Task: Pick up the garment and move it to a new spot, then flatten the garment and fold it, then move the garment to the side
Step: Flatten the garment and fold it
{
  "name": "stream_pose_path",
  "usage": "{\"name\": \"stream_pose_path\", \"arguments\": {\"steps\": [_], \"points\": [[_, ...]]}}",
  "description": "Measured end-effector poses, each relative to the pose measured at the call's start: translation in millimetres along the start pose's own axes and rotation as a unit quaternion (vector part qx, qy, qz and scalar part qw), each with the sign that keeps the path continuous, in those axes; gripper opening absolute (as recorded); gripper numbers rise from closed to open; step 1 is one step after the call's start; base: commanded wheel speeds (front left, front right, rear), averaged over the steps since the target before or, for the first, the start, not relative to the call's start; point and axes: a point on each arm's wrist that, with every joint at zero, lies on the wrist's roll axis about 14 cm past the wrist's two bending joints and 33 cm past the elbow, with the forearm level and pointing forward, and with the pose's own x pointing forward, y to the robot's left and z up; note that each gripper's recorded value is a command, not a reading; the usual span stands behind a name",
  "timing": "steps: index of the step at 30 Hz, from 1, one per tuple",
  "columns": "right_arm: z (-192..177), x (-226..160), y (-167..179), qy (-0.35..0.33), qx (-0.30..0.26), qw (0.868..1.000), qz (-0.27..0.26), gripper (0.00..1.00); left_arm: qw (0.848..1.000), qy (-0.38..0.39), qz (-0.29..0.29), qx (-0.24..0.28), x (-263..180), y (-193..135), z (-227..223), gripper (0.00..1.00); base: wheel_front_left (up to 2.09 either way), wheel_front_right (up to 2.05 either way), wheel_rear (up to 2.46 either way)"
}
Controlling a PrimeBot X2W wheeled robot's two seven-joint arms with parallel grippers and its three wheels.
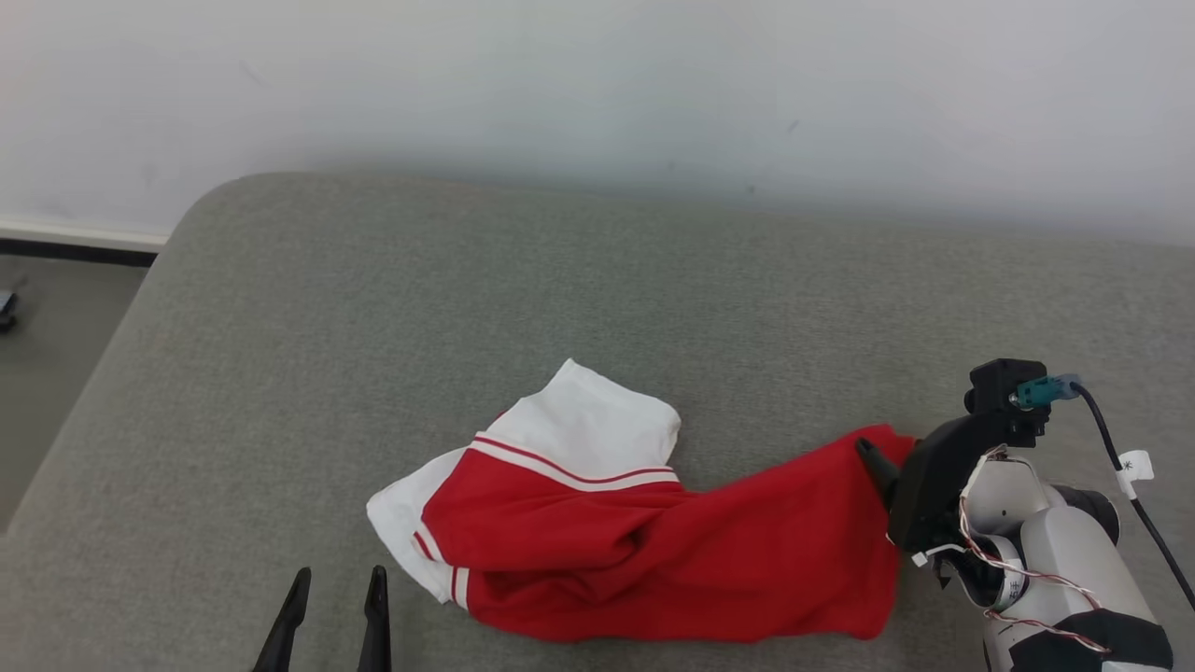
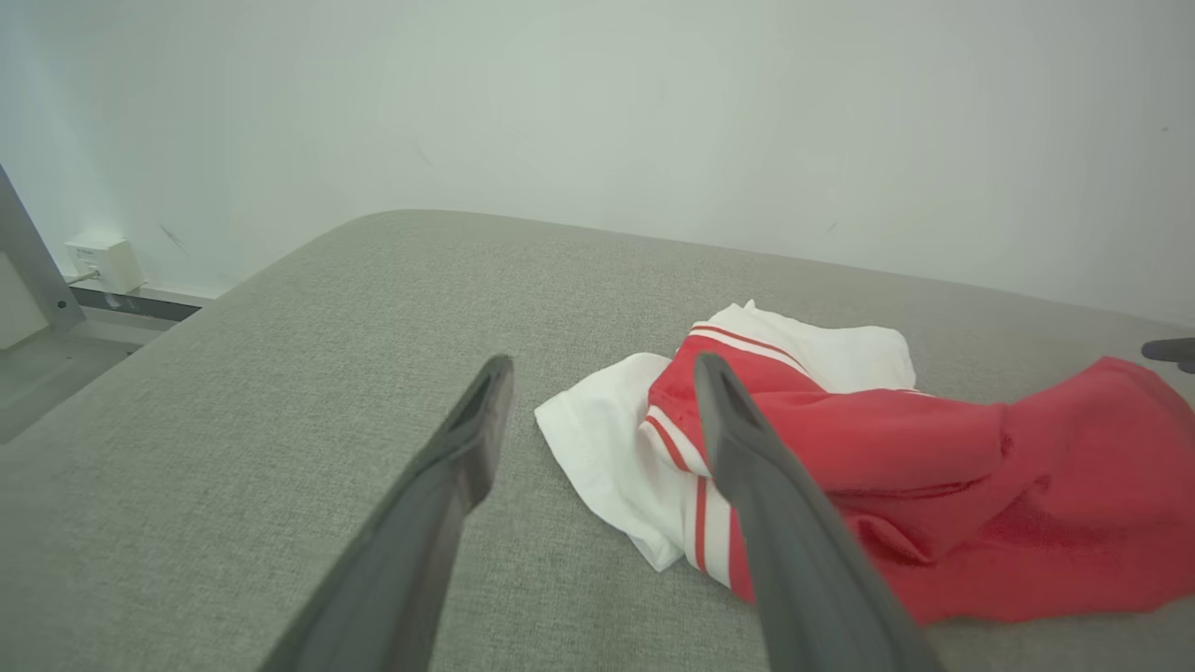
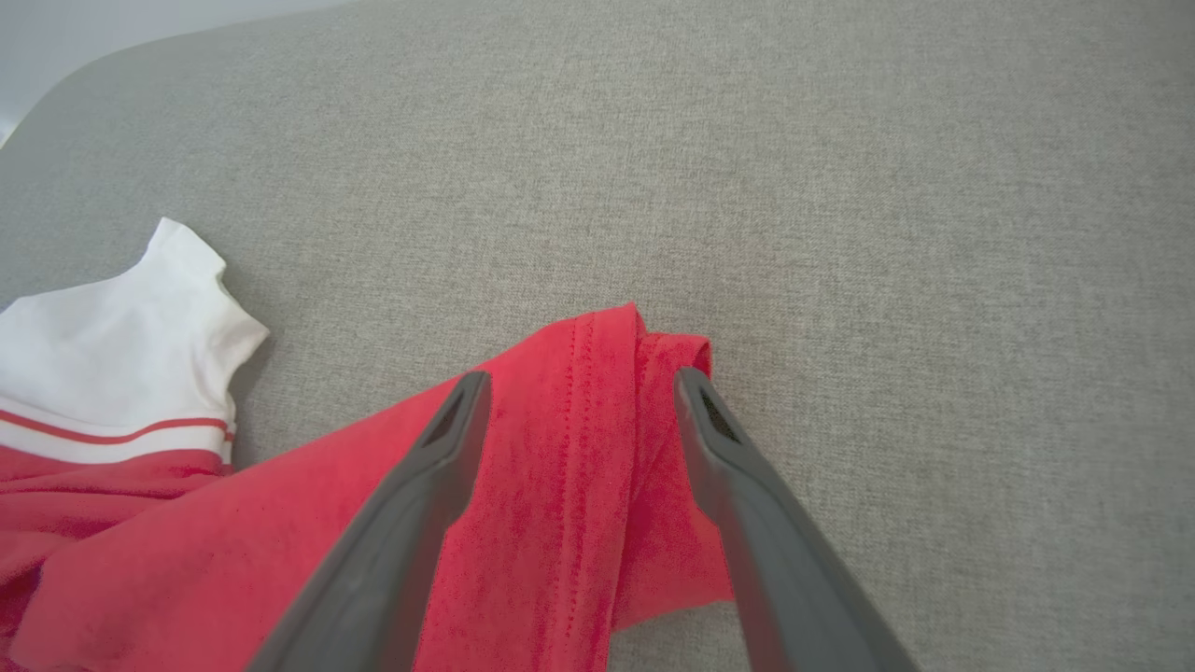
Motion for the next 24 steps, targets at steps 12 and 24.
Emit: {"name": "stream_pose_path", "arguments": {"steps": [12,24], "points": [[-18.6,26.5,3.7,0.07,0.0,0.998,-0.002,1.0,1.0,0.013,0.023,0.004,-7.4,12.6,-6.0,1.0,0.0,0.0,0.0],[33.8,22.3,8.2,-0.05,-0.036,0.998,-0.005,0.0,1.0,0.011,0.026,0.004,-8.3,15.5,-4.8,1.0,0.0,0.0,0.0]]}}
